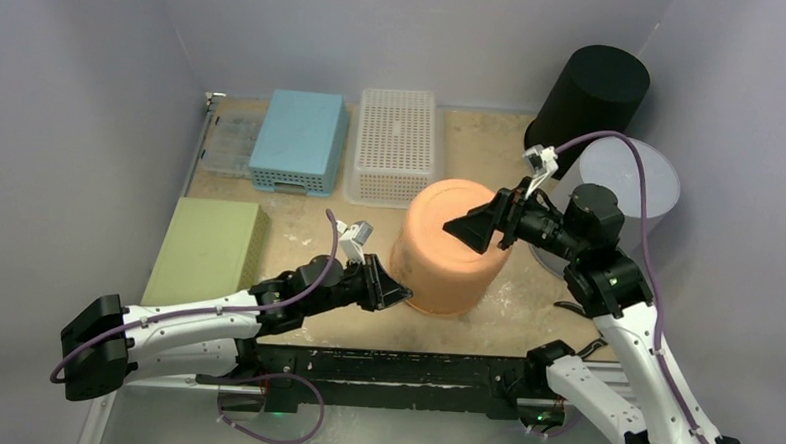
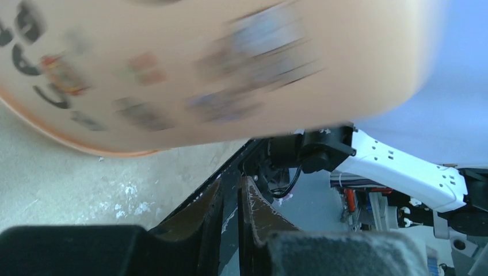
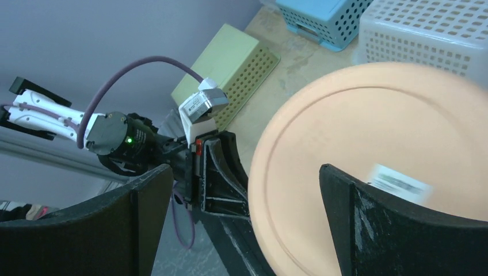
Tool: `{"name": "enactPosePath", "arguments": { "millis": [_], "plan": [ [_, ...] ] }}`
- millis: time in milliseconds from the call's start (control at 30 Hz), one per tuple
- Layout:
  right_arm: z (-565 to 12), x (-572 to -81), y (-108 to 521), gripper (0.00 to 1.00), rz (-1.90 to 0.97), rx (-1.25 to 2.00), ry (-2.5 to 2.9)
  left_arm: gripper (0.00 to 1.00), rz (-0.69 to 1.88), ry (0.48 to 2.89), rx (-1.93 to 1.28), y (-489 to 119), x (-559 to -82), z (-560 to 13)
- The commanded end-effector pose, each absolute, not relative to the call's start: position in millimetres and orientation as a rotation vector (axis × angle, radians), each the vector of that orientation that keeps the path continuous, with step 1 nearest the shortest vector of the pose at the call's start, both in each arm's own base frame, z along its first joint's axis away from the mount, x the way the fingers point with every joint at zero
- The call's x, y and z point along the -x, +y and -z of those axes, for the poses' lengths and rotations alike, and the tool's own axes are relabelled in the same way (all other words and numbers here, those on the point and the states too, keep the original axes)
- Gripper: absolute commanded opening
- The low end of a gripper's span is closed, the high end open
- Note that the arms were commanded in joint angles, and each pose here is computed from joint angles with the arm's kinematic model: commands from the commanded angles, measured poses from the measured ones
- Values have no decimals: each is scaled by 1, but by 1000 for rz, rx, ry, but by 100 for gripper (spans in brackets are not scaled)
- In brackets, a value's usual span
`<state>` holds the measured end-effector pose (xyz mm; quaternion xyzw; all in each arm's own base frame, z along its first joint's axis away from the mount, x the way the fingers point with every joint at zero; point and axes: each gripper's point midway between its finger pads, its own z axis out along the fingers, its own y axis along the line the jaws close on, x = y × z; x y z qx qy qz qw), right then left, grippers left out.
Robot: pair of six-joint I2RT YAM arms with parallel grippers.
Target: Turn the large container upside down
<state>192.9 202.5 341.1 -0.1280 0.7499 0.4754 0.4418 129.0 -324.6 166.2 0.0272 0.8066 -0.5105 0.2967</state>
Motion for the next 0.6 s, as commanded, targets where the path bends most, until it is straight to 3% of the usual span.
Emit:
{"name": "enactPosePath", "arguments": {
  "millis": [0,333,567],
  "plan": [
    [-340,-183,208,99,-1235,371,1880,13,1411,2030,-44,-333,-137,-194],
    [-323,-186,208,99,-1214,383,1934,14,1347,2073,-18,-329,-138,-177],
    [-323,-191,203,99,-1147,383,1937,27,1217,2130,-3,-317,-144,-166]
  ]
}}
